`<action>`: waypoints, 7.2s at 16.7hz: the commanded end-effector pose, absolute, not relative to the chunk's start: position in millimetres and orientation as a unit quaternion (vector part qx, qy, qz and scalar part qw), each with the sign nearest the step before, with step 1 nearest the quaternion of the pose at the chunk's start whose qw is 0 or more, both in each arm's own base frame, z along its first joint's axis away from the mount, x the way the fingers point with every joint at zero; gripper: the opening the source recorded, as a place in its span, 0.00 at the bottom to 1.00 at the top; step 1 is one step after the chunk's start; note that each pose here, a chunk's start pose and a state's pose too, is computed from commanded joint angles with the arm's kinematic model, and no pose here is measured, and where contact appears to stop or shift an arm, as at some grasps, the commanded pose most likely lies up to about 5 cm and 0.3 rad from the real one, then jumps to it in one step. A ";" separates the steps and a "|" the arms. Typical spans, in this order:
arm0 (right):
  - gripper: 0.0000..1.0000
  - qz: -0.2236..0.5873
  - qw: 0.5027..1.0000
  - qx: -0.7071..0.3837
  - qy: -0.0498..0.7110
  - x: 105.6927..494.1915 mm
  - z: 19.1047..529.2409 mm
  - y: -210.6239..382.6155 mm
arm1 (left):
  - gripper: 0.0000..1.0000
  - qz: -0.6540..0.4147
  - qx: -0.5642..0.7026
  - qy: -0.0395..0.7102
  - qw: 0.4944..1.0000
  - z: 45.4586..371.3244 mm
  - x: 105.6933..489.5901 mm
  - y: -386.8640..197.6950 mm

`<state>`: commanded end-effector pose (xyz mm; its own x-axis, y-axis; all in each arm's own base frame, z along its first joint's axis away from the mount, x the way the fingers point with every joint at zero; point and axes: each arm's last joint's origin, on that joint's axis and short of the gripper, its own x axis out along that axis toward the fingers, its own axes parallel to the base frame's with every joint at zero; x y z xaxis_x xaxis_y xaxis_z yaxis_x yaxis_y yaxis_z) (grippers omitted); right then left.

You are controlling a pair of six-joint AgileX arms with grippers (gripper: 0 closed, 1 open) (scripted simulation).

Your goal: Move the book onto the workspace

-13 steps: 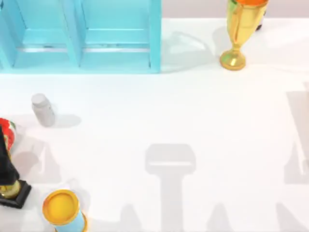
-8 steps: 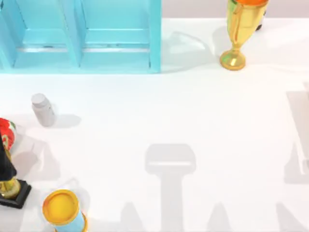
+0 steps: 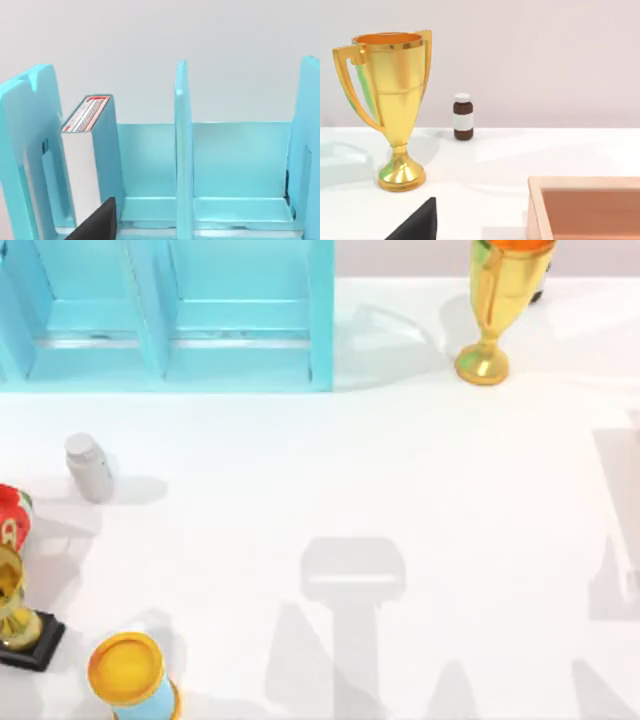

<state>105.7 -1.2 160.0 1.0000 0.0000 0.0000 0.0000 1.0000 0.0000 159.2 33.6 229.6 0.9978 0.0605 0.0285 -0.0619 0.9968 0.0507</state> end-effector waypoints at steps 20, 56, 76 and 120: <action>1.00 0.000 1.000 0.000 0.000 105.7 160.0 -1.2 | 1.00 -0.023 0.003 -0.002 1.000 65.4 356.1 193.7; 1.00 0.000 1.000 0.000 0.000 105.7 160.0 -1.2 | 0.00 -0.023 0.003 -0.002 1.000 65.4 455.9 189.0; 1.00 0.000 1.000 0.000 0.000 105.7 160.0 -1.2 | 0.00 -0.003 0.020 -0.029 0.999 229.9 346.0 215.8; 1.00 0.000 1.000 0.000 0.000 105.7 160.0 -1.2 | 0.00 0.191 -0.667 0.124 0.710 141.6 146.6 -368.0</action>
<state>105.7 -1.2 160.0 1.0000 0.0000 0.0000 0.0000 1.0000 0.0000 146.6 -368.0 141.6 0.8965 0.1049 -0.4304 -0.4362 0.0388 -0.8990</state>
